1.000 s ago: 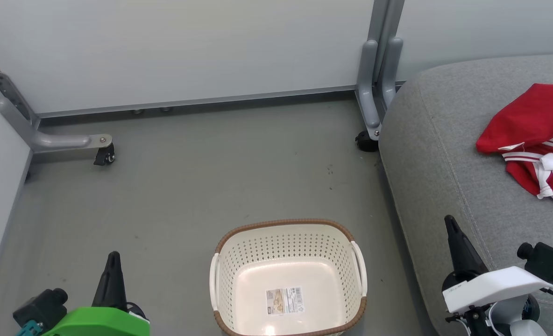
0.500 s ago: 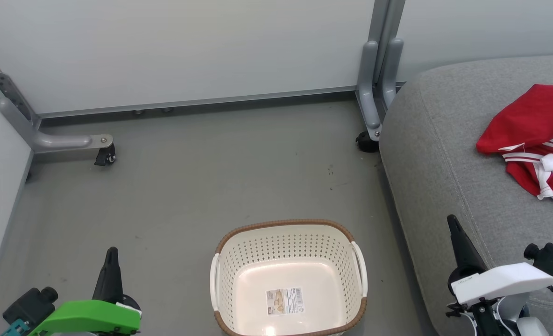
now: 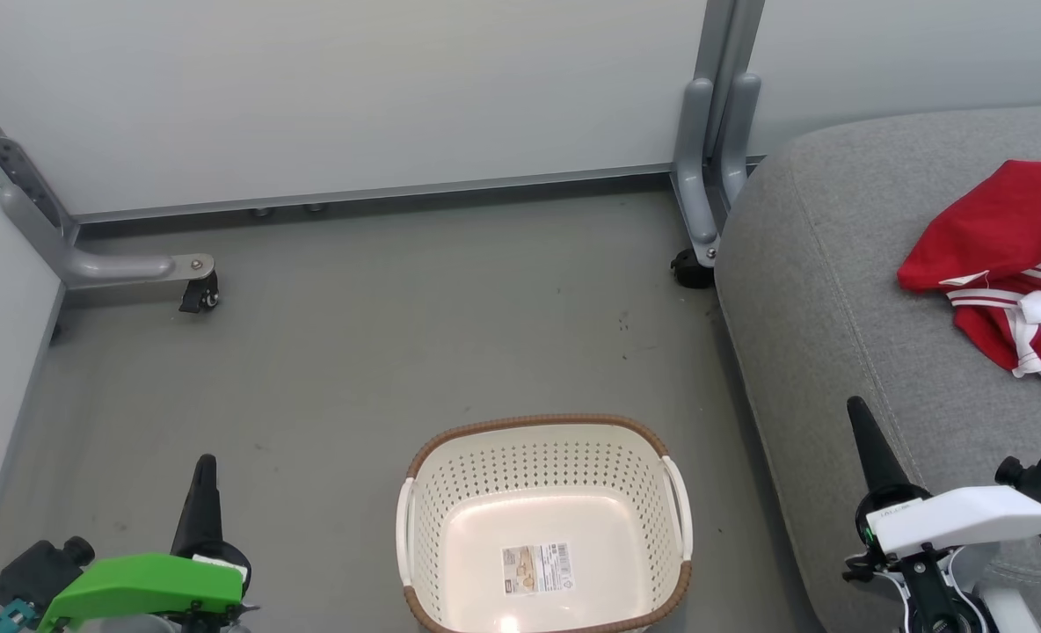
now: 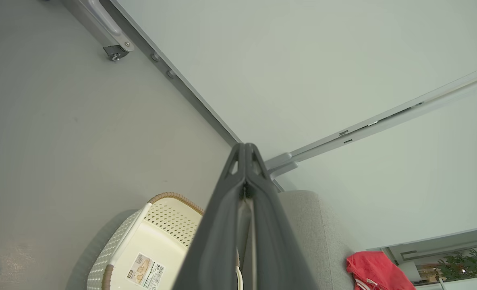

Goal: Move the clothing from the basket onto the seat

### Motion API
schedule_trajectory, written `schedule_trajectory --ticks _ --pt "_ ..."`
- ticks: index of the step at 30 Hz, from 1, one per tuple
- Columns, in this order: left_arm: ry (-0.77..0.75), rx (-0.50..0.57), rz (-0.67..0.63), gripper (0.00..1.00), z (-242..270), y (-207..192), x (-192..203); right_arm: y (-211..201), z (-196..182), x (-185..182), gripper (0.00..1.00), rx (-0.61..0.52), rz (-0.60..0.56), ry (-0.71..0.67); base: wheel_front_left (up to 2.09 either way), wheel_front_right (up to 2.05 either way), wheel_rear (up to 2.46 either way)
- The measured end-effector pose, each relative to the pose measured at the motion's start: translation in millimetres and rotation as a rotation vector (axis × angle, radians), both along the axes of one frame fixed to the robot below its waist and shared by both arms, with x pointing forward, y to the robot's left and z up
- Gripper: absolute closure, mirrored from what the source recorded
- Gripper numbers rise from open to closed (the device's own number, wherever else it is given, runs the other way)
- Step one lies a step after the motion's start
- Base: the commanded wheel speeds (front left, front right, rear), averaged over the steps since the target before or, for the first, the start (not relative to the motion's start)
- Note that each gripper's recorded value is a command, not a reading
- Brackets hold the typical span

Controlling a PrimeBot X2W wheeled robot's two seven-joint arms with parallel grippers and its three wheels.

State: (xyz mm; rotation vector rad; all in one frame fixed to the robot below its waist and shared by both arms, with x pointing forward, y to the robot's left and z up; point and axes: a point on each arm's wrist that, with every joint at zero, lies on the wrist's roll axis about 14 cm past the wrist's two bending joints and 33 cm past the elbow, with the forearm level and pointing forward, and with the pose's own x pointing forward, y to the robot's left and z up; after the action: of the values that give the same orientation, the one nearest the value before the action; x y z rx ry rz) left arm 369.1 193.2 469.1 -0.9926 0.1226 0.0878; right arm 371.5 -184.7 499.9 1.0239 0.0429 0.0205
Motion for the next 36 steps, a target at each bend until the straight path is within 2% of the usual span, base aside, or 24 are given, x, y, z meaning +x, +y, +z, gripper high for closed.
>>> schedule_trajectory --ticks 36 --pt "-0.068 -0.352 0.020 1.00 20 2 12 -9 1 10 1.00 0.332 -0.032 0.005 0.00 0.00 0.00"
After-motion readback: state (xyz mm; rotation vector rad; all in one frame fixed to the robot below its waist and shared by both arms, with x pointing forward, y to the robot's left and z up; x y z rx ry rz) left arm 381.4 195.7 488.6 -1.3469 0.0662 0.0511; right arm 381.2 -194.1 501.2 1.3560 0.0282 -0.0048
